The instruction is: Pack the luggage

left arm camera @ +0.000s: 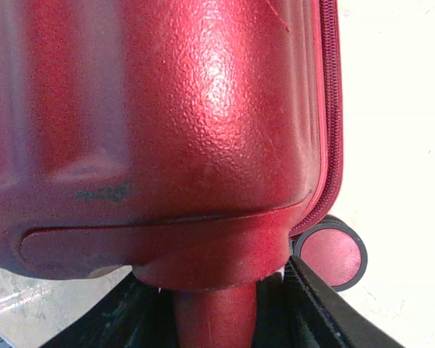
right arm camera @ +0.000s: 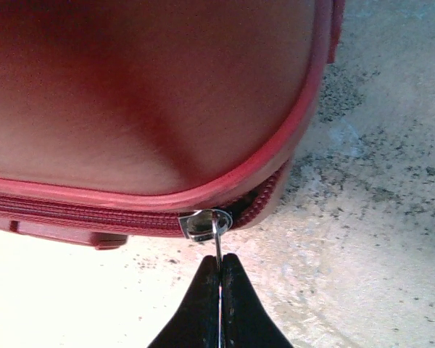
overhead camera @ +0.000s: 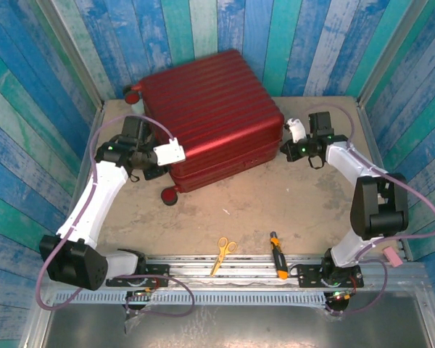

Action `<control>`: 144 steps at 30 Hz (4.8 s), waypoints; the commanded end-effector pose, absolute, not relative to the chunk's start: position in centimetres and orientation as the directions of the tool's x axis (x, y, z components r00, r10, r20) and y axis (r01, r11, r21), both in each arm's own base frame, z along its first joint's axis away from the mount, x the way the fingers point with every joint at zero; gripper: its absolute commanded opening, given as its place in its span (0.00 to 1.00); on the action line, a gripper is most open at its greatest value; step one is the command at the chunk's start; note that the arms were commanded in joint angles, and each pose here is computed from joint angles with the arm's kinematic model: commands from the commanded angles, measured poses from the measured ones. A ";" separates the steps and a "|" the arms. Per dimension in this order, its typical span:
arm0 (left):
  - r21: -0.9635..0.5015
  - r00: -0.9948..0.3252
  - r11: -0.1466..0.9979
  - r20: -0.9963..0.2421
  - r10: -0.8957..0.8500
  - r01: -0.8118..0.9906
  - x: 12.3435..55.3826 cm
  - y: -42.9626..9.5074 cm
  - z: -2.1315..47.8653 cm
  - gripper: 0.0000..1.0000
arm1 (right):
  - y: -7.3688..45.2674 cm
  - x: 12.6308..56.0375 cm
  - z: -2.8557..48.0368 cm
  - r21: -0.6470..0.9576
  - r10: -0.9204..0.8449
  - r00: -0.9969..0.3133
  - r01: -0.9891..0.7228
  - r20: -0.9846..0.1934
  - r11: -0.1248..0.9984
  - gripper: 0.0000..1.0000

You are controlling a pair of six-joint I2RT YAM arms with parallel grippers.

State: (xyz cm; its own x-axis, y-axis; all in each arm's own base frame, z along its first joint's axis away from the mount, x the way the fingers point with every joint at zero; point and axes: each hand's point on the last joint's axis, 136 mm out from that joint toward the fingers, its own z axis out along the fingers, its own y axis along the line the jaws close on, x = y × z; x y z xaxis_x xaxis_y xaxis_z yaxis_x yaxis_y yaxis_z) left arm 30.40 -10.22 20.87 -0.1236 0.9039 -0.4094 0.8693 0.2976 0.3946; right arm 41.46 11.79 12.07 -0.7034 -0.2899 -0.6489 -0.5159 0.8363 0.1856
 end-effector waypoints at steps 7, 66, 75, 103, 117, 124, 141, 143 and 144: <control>0.345 -0.151 0.259 -0.309 0.939 0.902 27.0 -8.5 19.0 0.00 | 6.4 47.4 14.5 0.019 -0.316 -0.648 -0.454 -0.693 0.891 0.01; 0.136 -0.351 0.917 -0.936 -0.004 -0.375 36.0 2.5 37.0 0.94 | 12.2 62.6 20.1 0.337 -0.053 -0.581 -0.541 -0.812 0.771 0.44; -0.108 -0.540 0.852 -0.731 -0.417 -0.512 40.6 6.7 25.2 0.93 | 17.6 58.9 18.8 0.317 -0.199 -0.569 -0.677 -0.798 0.664 0.39; -0.234 -0.813 0.970 -0.576 -0.085 0.064 55.4 -7.0 19.9 0.82 | 29.1 37.1 21.5 0.182 -0.367 -0.312 -0.920 -0.876 0.347 0.36; -0.148 -0.278 0.982 -0.944 -0.177 -0.122 50.2 -1.2 44.1 1.00 | 21.8 36.4 21.2 -0.009 -0.422 -0.342 -0.768 -0.840 0.640 0.56; -0.191 -0.209 0.979 -0.957 -0.200 -0.065 40.4 -1.3 43.1 0.98 | 23.0 35.2 16.8 0.048 -0.474 -0.347 -0.844 -0.809 0.534 0.64; -0.214 -0.359 0.920 -0.873 -0.331 -0.327 33.8 2.3 33.0 0.97 | 26.3 37.5 15.1 0.211 -0.438 -0.343 -0.923 -0.831 0.322 0.65; -0.225 -0.373 0.919 -0.862 -0.343 -0.324 34.5 2.0 32.5 0.97 | 26.4 37.1 14.5 0.237 -0.442 -0.355 -0.924 -0.824 0.301 0.63; -0.230 -0.381 0.920 -0.857 -0.346 -0.319 34.9 1.8 32.3 0.97 | 26.5 36.9 14.2 0.247 -0.444 -0.358 -0.925 -0.821 0.288 0.62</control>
